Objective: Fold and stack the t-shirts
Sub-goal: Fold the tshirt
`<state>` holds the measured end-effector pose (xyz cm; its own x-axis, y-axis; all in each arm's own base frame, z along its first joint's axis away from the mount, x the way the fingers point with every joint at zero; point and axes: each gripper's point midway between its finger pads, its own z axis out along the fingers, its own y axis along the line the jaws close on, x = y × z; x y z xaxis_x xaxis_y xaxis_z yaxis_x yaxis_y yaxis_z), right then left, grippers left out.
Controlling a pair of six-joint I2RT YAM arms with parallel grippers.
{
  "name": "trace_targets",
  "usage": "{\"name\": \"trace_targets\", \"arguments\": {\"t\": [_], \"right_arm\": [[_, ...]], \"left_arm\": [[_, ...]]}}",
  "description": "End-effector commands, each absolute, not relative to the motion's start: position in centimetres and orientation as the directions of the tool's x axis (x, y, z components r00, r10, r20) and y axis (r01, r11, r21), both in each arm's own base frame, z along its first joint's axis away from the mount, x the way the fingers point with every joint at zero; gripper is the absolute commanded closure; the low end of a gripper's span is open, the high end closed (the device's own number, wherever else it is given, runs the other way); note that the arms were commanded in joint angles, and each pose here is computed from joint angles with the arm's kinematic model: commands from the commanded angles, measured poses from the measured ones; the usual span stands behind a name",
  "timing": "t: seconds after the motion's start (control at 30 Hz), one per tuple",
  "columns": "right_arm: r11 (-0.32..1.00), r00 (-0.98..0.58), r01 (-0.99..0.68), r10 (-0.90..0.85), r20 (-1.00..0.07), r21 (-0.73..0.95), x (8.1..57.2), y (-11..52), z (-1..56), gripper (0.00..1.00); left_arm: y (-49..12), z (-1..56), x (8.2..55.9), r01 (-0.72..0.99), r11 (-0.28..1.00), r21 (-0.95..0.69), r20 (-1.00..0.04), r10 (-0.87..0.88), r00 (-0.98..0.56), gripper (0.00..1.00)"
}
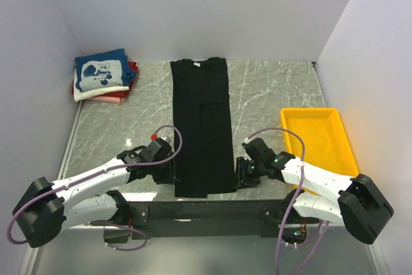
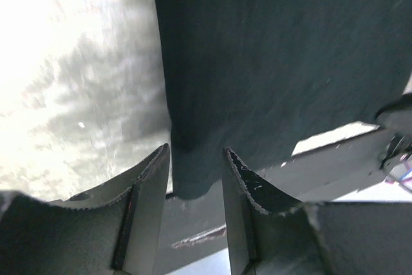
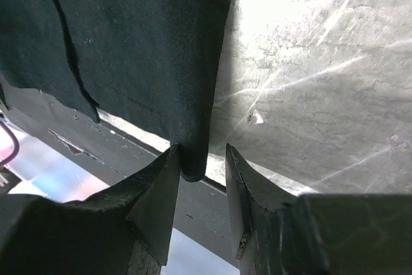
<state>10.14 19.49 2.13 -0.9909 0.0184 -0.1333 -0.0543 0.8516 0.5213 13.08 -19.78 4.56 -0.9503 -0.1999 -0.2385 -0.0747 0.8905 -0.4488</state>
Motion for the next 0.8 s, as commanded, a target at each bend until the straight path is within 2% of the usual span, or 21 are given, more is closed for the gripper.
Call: {"name": "trace_targets", "arguments": {"t": [0.0, 0.37, 0.6, 0.77], "right_arm": [[0.830, -0.987, -0.059, 0.033, -0.155, 0.555, 10.5, 20.2, 2.7, 0.59], [0.806, -0.988, -0.005, 0.086, -0.125, 0.592, 10.1, 20.7, 2.2, 0.65], [0.802, -0.987, 0.014, 0.106, -0.120, 0.597, 9.6, 20.4, 1.8, 0.76], [0.791, -0.985, 0.021, 0.121, -0.123, 0.611, 9.6, 20.5, 1.8, 0.90]], "left_arm": [[-20.7, 5.1, 12.2, -0.084, 0.864, -0.497, -0.210, -0.214, -0.954, 0.56], [-21.0, 3.3, 9.7, -0.097, 0.864, -0.494, -0.159, -0.200, -0.967, 0.59], [-20.9, 2.2, 8.7, -0.107, 0.863, -0.493, -0.136, -0.198, -0.971, 0.73], [-21.0, 2.1, 8.4, -0.114, 0.852, -0.511, -0.132, -0.209, -0.969, 0.86]]}}
